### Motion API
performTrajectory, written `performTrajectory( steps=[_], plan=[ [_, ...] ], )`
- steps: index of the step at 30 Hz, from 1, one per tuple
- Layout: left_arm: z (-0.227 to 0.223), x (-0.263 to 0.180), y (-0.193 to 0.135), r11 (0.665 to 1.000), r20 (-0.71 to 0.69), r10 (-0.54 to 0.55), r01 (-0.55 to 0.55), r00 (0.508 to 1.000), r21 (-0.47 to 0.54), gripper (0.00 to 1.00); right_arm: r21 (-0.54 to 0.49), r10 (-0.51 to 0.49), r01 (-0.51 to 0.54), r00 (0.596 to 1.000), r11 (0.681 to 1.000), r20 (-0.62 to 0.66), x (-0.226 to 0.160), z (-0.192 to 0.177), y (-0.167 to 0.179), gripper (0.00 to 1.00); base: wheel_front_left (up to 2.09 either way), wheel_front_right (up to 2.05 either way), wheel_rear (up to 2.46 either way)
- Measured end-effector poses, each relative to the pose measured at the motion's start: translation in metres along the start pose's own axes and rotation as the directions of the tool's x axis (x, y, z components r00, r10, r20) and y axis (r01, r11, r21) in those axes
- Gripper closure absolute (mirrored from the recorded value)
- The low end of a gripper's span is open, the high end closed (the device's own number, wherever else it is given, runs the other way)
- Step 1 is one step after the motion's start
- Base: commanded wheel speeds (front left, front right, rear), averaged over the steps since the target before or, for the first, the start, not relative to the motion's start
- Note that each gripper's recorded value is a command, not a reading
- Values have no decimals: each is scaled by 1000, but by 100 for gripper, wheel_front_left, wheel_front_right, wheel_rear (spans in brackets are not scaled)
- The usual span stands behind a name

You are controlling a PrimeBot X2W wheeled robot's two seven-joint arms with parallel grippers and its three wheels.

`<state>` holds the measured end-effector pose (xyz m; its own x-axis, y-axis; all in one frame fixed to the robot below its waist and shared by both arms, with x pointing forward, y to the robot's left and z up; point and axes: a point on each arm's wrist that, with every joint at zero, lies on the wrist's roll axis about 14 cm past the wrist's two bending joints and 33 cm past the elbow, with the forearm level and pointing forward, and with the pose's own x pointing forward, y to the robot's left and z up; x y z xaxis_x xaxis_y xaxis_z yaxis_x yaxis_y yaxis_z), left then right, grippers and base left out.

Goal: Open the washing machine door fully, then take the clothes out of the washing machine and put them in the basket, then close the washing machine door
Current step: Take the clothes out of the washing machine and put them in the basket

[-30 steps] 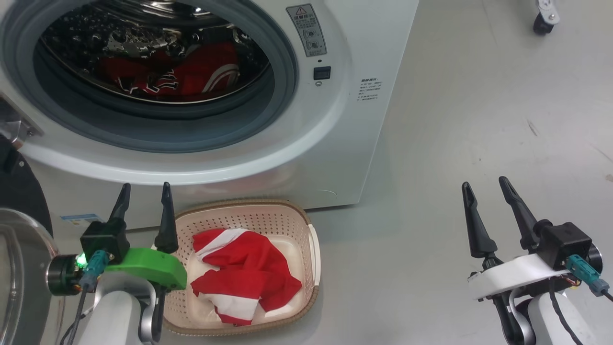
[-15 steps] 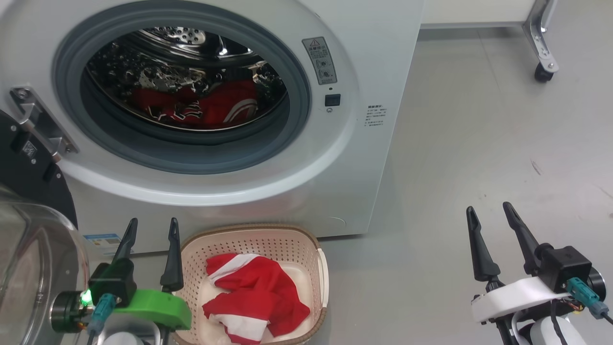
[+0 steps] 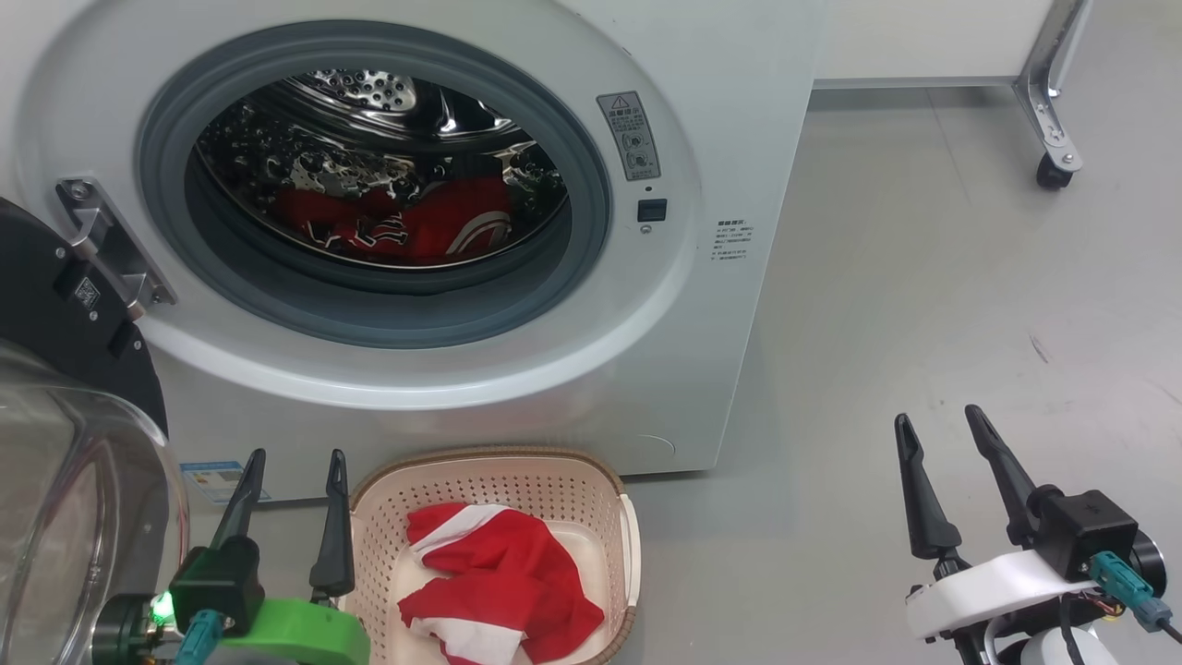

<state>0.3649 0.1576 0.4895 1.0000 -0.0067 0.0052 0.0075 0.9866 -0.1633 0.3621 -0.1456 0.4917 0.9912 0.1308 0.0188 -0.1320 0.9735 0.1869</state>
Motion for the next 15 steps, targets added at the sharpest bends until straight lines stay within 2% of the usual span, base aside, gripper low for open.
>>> performTrajectory(
  steps=[15],
  plan=[
    [8,-9,-4,1000,0,-11,11,1000,-2,0,2,4,-4,1000,1000,-1,-2,3,3,0,0,0,0]
  ],
)
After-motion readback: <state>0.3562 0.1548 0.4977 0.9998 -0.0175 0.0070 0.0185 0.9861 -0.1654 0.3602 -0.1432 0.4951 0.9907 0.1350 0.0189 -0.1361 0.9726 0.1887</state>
